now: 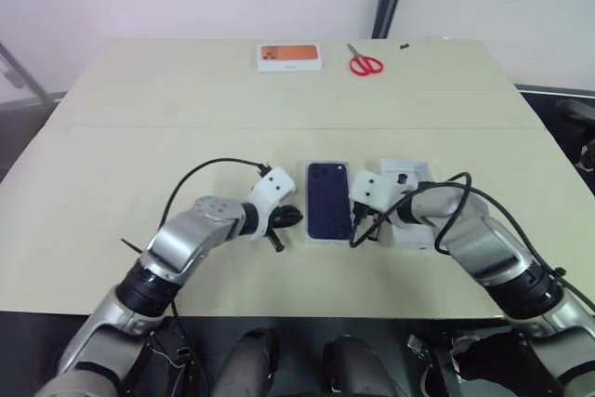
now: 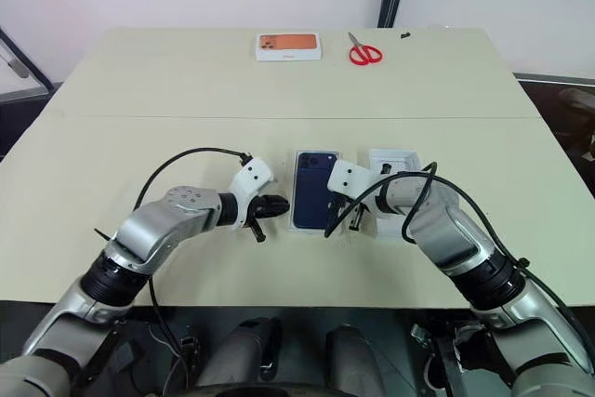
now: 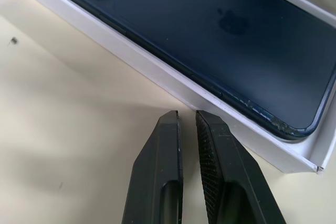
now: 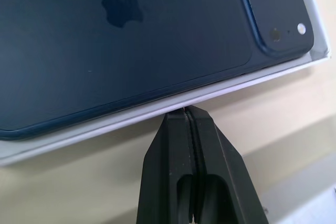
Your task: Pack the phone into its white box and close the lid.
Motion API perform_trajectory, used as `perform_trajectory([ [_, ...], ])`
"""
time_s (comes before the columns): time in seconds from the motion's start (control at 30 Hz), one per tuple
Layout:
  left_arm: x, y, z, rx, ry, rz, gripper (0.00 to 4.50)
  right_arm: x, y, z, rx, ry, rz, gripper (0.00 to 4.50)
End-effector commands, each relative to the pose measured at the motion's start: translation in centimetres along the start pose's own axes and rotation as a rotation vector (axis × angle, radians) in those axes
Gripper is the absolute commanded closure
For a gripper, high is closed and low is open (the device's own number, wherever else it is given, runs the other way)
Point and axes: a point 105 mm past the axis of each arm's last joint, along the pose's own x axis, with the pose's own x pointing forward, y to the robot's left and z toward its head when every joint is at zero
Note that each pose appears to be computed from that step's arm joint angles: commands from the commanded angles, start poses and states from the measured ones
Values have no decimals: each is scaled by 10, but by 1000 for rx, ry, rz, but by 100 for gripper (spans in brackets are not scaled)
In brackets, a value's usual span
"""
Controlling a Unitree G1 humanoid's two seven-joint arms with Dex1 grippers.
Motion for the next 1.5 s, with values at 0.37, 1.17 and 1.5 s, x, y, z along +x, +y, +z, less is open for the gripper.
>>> perform_trajectory([
  [0.37,36,-51,25,49,-33,-244,391,-33,12,-12,-77,23,46,450],
  [1.17,-17,-26,29,54,-229,-236,400,-86,-25,-33,397,33,-47,221],
  [1.5,-40,-48,18,300,-298,-353,400,-66,-23,-45,799,112,-80,221],
])
